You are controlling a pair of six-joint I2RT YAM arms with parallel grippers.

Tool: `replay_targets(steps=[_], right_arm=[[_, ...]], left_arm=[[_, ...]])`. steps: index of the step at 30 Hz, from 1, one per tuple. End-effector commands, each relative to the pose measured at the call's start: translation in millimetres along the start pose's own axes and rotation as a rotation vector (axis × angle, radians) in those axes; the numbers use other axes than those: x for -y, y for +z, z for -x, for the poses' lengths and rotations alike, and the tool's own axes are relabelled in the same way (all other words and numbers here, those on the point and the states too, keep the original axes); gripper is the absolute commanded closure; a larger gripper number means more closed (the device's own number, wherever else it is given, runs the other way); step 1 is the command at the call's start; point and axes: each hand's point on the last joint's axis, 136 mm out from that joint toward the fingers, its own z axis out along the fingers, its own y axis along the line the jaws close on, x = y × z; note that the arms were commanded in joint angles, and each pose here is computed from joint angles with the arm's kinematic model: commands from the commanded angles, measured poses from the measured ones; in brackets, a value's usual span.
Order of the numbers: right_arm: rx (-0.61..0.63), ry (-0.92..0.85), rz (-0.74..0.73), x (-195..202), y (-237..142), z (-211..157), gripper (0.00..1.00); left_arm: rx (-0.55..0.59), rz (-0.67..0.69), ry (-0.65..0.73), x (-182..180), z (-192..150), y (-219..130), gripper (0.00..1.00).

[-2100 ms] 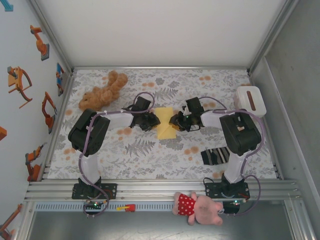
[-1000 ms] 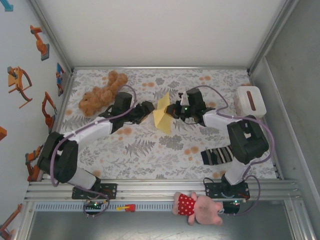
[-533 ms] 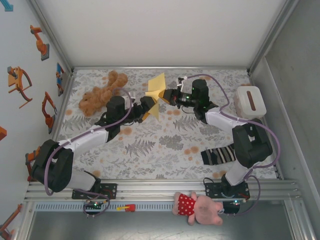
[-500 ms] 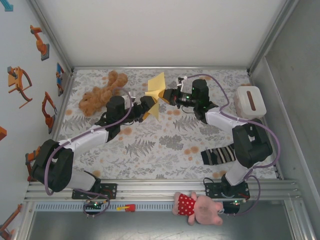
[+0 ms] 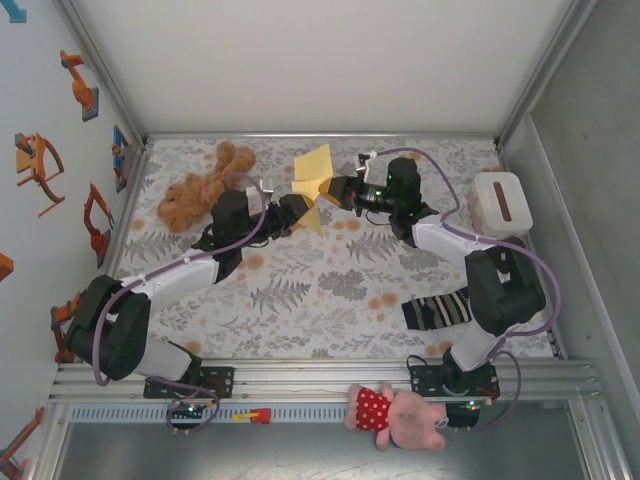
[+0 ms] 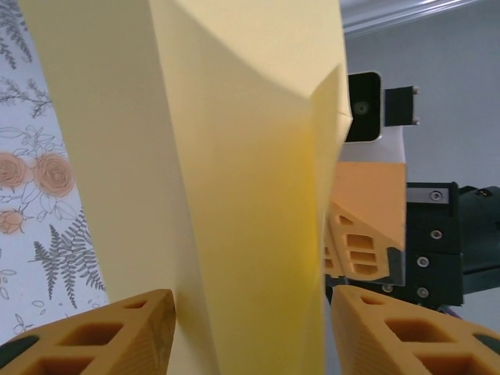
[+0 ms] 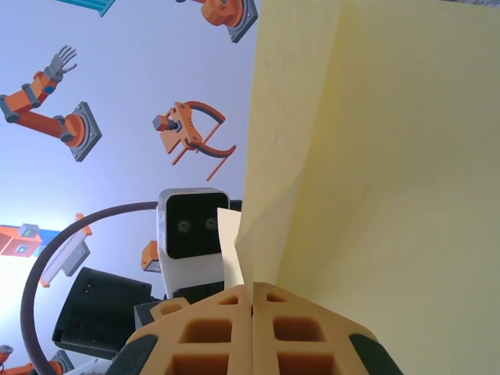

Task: Fold a paper plane with a square sheet of paper (pick it up from the middle)
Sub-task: Turn over the paper at the center of the table.

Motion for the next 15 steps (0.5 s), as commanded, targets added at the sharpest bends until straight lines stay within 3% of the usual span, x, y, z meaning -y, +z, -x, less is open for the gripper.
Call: replay_targets(steps=[1, 10, 15], right_arm=[[-0.012, 0.006, 0.011, 2, -4, -2, 1.0], [-0.011, 0.029, -0.009, 12, -5, -2, 1.0], [0.002, 0.065, -0.048, 19, -10, 0, 0.88]], left_arm=[[0.008, -0.065, 0.056, 20, 6, -1, 0.51], [0.008, -0.06, 0.048, 18, 8, 2, 0.73], [0.005, -0.042, 0.044, 14, 8, 2, 0.85]])
